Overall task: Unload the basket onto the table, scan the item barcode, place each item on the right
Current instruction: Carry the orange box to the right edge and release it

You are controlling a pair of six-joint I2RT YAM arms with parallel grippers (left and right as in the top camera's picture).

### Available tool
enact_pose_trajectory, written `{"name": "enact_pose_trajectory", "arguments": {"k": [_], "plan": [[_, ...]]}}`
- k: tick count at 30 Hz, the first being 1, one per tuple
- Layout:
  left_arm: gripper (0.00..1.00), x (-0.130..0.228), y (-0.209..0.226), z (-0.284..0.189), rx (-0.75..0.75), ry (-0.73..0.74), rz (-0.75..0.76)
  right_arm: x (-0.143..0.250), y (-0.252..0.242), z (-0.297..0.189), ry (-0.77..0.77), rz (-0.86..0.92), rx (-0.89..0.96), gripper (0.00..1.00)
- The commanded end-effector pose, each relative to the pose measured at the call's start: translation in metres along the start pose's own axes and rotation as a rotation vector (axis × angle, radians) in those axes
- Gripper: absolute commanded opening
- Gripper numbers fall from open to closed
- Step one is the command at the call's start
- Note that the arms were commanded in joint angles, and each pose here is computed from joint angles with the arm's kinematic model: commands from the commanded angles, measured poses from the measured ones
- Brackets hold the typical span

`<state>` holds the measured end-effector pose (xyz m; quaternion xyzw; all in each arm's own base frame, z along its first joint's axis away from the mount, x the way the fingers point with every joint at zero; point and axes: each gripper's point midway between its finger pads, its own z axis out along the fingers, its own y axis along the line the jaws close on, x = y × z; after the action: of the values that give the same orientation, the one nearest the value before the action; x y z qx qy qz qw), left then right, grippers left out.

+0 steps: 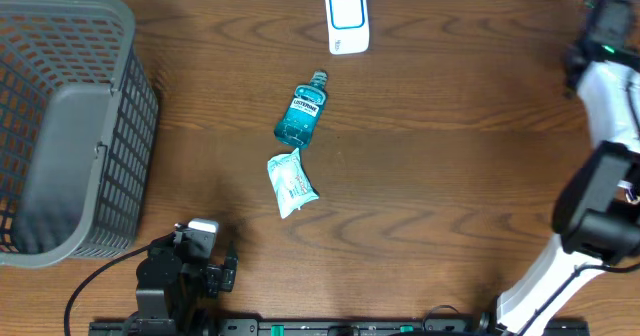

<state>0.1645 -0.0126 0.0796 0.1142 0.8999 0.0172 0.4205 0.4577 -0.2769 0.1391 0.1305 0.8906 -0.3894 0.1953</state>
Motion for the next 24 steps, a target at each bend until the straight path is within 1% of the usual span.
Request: {"name": "enact_pose_trajectory", "arguments": {"k": [1, 4, 5, 7, 8, 11, 12, 13, 14, 16, 19, 21, 22, 24], "plan": [[0.98, 0.011, -0.003, 0.002, 0.011, 0.040, -0.006, 0.037, -0.005, 0.033, 0.083, 0.194, -0.065, 0.01], [0.98, 0.011, -0.003, 0.002, 0.011, 0.040, -0.006, 0.061, -0.015, 0.054, 0.126, 0.306, -0.108, 0.03], [0.98, 0.011, -0.003, 0.002, 0.011, 0.040, -0.006, 0.065, -0.018, 0.059, 0.133, 0.332, -0.115, 0.06], [0.98, 0.011, -0.003, 0.002, 0.011, 0.040, -0.006, 0.066, -0.023, 0.062, 0.131, 0.371, -0.133, 0.17], [0.98, 0.011, -0.003, 0.002, 0.011, 0.040, -0.006, 0.061, -0.023, 0.061, 0.117, 0.386, -0.157, 0.24], [0.98, 0.011, -0.003, 0.002, 0.011, 0.040, -0.006, 0.035, -0.011, 0.044, 0.057, 0.428, -0.296, 0.54], [0.98, 0.011, -0.003, 0.002, 0.011, 0.040, -0.006, 0.023, -0.005, 0.034, 0.033, 0.454, -0.363, 0.68], [0.98, 0.011, -0.003, 0.002, 0.011, 0.040, -0.006, 0.011, 0.002, 0.022, 0.007, 0.487, -0.440, 0.94], [0.98, 0.011, -0.003, 0.002, 0.011, 0.040, -0.006, -0.002, 0.011, 0.009, -0.016, 0.523, -0.527, 0.99], [0.98, 0.011, -0.003, 0.002, 0.011, 0.040, -0.006, -0.028, 0.033, -0.030, -0.063, 0.580, -0.755, 0.99], [0.98, 0.011, -0.003, 0.002, 0.011, 0.040, -0.006, -0.047, 0.074, -0.093, -0.064, 0.597, -1.106, 0.99], [0.98, 0.011, -0.003, 0.002, 0.011, 0.040, -0.006, -0.046, 0.099, -0.126, -0.005, 0.589, -1.273, 0.99], [0.98, 0.011, -0.003, 0.002, 0.011, 0.040, -0.006, -0.043, 0.112, -0.141, 0.044, 0.590, -1.328, 0.99], [0.98, 0.011, -0.003, 0.002, 0.011, 0.040, -0.006, -0.036, 0.140, -0.165, 0.138, 0.583, -1.377, 0.99]]}}
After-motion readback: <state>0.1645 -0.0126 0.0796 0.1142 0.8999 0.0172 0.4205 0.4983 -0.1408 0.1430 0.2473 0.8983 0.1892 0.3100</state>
